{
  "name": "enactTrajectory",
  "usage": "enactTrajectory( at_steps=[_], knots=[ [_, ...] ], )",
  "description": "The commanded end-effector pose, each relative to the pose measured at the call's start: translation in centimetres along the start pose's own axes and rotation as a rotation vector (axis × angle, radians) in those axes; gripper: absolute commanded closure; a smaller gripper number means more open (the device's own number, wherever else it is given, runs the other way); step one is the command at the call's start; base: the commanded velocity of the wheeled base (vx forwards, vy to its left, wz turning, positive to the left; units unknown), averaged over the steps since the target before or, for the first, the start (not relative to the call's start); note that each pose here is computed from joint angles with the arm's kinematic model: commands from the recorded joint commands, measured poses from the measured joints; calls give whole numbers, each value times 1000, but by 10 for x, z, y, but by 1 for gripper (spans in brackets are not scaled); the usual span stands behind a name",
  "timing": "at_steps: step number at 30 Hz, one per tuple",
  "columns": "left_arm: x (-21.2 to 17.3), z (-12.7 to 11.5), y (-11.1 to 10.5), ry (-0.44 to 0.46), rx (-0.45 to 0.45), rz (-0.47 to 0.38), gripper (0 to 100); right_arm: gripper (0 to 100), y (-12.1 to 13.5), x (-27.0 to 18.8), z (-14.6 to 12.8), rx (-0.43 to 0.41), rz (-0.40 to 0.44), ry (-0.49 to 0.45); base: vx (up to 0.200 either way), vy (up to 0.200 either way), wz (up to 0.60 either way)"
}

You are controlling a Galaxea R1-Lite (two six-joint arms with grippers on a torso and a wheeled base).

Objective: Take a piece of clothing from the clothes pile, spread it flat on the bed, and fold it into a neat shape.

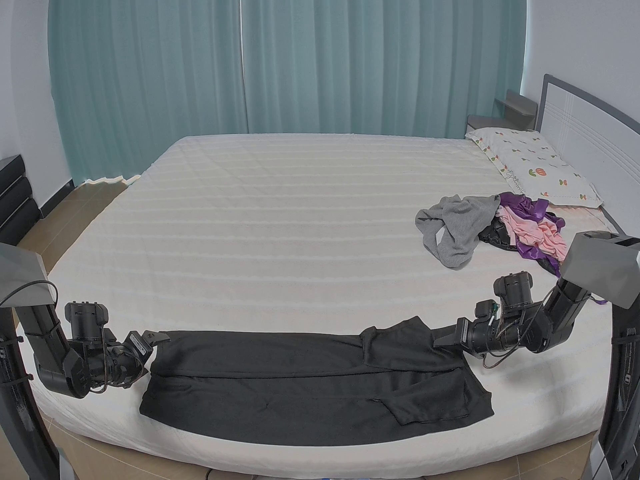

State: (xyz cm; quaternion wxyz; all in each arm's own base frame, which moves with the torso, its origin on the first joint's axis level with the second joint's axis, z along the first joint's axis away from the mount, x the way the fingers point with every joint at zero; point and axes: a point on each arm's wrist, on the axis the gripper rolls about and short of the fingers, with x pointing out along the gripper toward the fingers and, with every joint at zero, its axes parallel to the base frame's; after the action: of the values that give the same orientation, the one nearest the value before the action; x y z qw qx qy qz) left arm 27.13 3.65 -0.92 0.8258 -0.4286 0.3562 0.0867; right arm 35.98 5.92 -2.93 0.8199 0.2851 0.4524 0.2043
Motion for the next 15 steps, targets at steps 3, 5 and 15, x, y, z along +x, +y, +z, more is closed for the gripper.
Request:
enactTrajectory(
  at_steps=[3,5,15],
  knots=[
    [0,0,0,1,-2,1,0,100,5,-10,-1,-1,-1,-10,0,0,0],
    [0,0,0,1,-2,1,0,100,9,-16,-2,-3,6,-16,0,0,0],
    [0,0,0,-2,-2,0,0,100,13,-40,-15,13,-4,-5,0,0,0]
  ],
)
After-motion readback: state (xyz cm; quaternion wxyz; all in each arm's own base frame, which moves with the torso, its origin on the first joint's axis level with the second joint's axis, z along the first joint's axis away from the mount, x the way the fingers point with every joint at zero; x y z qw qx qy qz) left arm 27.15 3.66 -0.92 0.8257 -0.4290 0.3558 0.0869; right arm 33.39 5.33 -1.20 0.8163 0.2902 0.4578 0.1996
